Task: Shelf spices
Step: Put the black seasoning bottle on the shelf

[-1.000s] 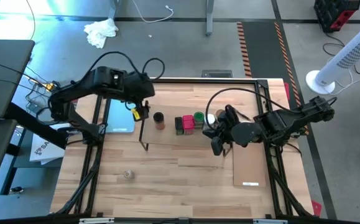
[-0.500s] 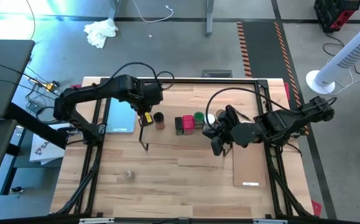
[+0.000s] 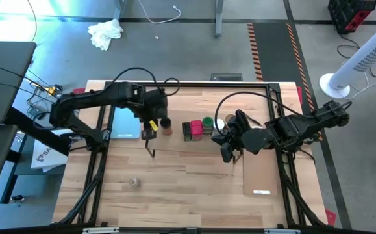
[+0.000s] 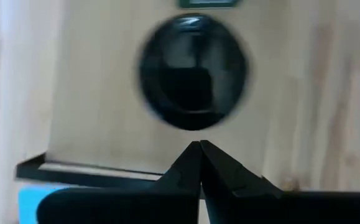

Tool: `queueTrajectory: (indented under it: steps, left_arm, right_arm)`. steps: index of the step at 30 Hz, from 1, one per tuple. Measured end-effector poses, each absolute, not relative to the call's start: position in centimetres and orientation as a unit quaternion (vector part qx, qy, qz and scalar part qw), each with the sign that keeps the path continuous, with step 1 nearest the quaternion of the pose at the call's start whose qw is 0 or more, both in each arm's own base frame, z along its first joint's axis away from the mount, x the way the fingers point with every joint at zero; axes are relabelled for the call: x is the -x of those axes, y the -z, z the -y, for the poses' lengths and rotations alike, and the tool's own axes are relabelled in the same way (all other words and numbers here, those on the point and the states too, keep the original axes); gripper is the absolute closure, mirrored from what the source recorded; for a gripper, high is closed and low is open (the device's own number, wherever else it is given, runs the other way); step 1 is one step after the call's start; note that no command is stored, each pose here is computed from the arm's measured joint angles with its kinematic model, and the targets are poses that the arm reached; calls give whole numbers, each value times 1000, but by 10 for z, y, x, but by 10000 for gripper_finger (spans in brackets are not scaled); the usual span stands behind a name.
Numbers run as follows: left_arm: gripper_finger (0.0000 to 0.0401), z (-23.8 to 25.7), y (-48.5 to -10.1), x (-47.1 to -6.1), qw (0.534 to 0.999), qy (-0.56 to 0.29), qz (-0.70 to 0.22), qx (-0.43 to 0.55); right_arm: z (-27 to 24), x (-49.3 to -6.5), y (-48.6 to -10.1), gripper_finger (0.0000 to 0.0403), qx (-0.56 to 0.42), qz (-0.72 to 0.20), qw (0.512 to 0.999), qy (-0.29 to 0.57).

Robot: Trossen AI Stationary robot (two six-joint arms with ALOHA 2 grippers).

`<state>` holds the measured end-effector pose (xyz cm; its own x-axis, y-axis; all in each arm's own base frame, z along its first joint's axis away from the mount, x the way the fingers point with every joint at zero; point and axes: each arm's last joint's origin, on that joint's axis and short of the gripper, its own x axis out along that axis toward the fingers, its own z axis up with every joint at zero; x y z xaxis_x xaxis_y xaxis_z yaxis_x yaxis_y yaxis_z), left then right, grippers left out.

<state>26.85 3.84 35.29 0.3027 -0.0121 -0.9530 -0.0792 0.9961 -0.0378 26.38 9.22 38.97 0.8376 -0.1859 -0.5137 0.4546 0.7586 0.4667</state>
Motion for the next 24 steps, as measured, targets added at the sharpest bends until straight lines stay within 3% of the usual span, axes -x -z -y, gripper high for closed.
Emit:
queueTrajectory:
  steps: [4, 9, 24]
  left_arm:
    - [401, -37, -354, -268, 809, 17, -588, 8]
    - [401, -41, -342, -272, 805, -25, -590, -50]
    - [401, -39, -323, -283, 825, 0, -561, -58]
  right_arm:
    - [-92, -264, -390, 403, -300, -224, 911, 176]
    - [-92, -264, -390, 403, -298, -221, 911, 181]
    - [-91, -264, -390, 403, -294, -213, 912, 192]
